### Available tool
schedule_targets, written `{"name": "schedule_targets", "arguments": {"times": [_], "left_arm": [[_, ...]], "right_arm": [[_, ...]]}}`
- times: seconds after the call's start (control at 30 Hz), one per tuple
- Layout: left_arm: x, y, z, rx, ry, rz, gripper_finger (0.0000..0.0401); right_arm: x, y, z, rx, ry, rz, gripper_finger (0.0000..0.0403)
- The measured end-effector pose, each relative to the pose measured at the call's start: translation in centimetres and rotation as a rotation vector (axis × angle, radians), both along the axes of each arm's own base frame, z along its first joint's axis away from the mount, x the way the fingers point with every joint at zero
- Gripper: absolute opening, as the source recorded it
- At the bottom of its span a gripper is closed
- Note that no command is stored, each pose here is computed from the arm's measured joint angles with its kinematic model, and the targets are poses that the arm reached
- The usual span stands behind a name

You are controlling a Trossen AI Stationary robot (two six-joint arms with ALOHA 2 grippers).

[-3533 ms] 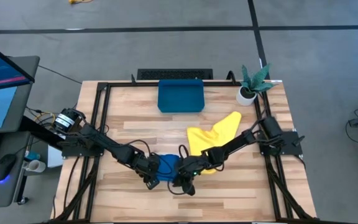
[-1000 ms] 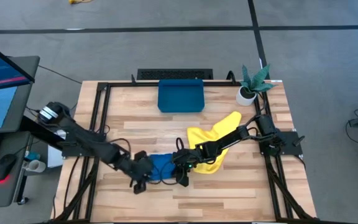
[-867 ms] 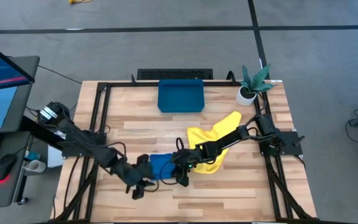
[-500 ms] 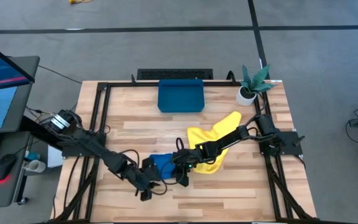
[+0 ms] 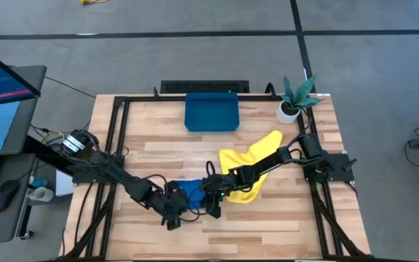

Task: Roll microfiber towels into tight, uniform cylinder then place into a basket
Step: Roll the blue towel

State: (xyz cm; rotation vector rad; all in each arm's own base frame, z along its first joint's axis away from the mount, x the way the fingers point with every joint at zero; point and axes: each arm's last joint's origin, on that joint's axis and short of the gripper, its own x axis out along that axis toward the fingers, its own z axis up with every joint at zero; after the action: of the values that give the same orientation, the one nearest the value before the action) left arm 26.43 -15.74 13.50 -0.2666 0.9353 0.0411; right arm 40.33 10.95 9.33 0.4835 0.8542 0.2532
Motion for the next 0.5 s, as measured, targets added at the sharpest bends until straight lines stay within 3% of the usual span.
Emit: {"name": "schedule_targets", "arguments": {"times": [0.27, 0.5], "left_arm": [[-0.2, 0.9, -1.0, 0.018, 0.085, 0.124, 0.0081], [0.0, 0.7, -2.1, 0.010, 0.108, 0.127, 0.0081]], "right_arm": [[0.0, 0.0, 0.0, 0.001, 0.002, 0.002, 0.0111], [-0.1, 0.2, 0.0, -0.001, 0.000, 0.011, 0.0112]]}}
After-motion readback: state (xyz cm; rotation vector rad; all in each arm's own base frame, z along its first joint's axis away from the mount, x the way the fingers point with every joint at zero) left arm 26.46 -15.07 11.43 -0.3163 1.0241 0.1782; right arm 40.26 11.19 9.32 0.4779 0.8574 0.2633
